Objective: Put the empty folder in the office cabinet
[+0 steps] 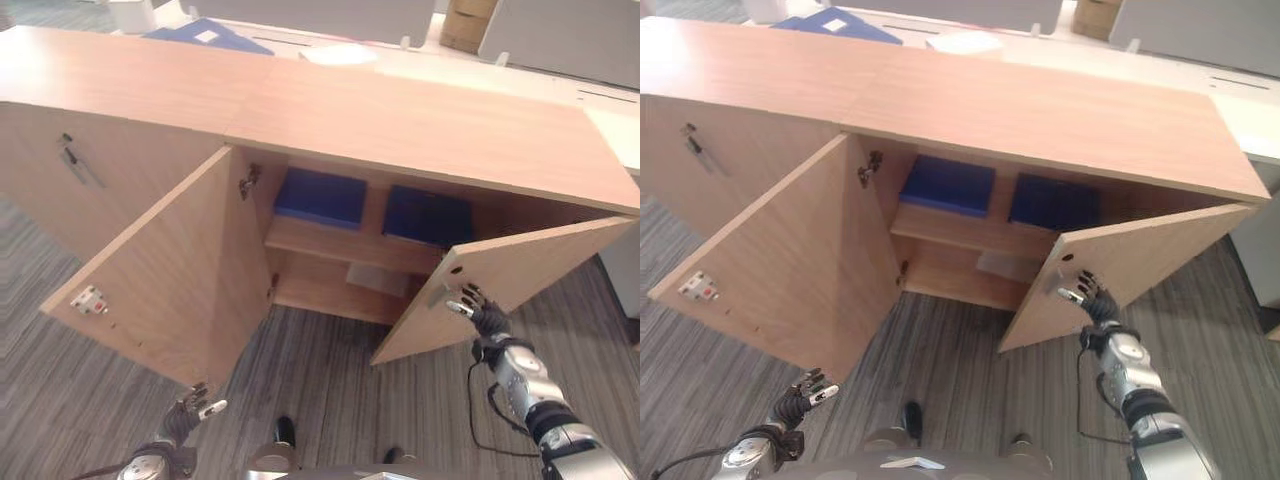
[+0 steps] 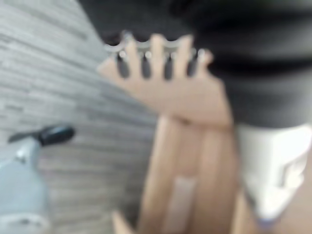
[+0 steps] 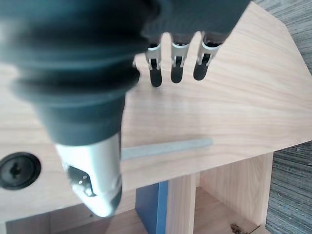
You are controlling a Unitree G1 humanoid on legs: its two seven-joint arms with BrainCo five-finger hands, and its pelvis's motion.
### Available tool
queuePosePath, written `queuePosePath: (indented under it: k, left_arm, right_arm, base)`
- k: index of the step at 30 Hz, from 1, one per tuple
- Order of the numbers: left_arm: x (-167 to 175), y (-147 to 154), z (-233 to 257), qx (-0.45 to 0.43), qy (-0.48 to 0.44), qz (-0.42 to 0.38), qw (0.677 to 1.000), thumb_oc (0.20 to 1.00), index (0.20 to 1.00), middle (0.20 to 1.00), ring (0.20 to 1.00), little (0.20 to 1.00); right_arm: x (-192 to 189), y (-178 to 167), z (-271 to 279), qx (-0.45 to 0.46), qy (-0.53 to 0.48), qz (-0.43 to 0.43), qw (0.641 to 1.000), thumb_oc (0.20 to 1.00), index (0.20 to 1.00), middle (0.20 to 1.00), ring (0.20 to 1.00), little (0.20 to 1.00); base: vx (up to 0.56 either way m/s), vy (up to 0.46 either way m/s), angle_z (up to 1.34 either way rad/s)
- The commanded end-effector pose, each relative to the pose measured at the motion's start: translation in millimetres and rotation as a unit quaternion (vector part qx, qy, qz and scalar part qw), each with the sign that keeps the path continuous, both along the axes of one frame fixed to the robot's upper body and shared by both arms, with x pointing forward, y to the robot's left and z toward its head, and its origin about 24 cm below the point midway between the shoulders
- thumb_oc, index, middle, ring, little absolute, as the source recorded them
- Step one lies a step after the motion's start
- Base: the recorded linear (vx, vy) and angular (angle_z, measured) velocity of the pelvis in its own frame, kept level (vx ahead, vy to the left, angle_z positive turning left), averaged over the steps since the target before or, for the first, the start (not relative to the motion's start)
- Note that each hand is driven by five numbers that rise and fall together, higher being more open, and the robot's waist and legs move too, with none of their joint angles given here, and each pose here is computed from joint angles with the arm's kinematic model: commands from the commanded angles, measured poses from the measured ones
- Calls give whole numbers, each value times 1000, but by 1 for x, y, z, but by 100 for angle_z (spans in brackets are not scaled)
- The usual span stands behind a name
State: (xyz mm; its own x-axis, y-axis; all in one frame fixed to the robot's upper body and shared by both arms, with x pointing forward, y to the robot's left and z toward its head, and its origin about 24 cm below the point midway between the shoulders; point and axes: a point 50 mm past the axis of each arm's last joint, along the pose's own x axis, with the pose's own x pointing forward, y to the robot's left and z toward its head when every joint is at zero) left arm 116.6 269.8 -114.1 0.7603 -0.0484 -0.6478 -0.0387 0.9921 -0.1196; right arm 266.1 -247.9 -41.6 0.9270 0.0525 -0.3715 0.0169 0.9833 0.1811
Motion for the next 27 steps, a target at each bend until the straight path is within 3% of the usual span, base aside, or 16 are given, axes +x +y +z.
queuePosePath:
  k: [1,9,10,18,21,27]
  left_arm:
    - [38,18,29,80,-116,58,988,1000,1000,1000,1000,1000]
    - [48,44,62,167,-206,138,954,1000,1000,1000,1000,1000]
    - [50,66,83,210,-238,163,934,1000,1000,1000,1000,1000]
    - [61,95,114,283,-266,174,905,1000,1000,1000,1000,1000]
    - [76,130,150,334,-276,192,881,1000,1000,1000,1000,1000]
    - [91,143,173,343,-287,180,876,1000,1000,1000,1000,1000]
  right_arm:
    - [39,-20,55,-38,-102,-4,994,1000,1000,1000,1000,1000]
    - [33,-31,50,-41,-87,-8,995,1000,1000,1000,1000,1000]
    - [31,-30,46,-33,-83,-9,996,1000,1000,1000,1000,1000]
    - [27,-24,38,-21,-72,0,997,1000,1000,1000,1000,1000]
    - [6,-13,15,-7,-37,5,999,1000,1000,1000,1000,1000]
    - [-13,-8,-1,-8,-7,17,1000,1000,1000,1000,1000,1000]
  base:
    - [45,-56,43]
    - [46,-50,30]
    - [119,-57,28]
    - [83,43,6]
    - [111,146,3]
    - [-16,64,-26]
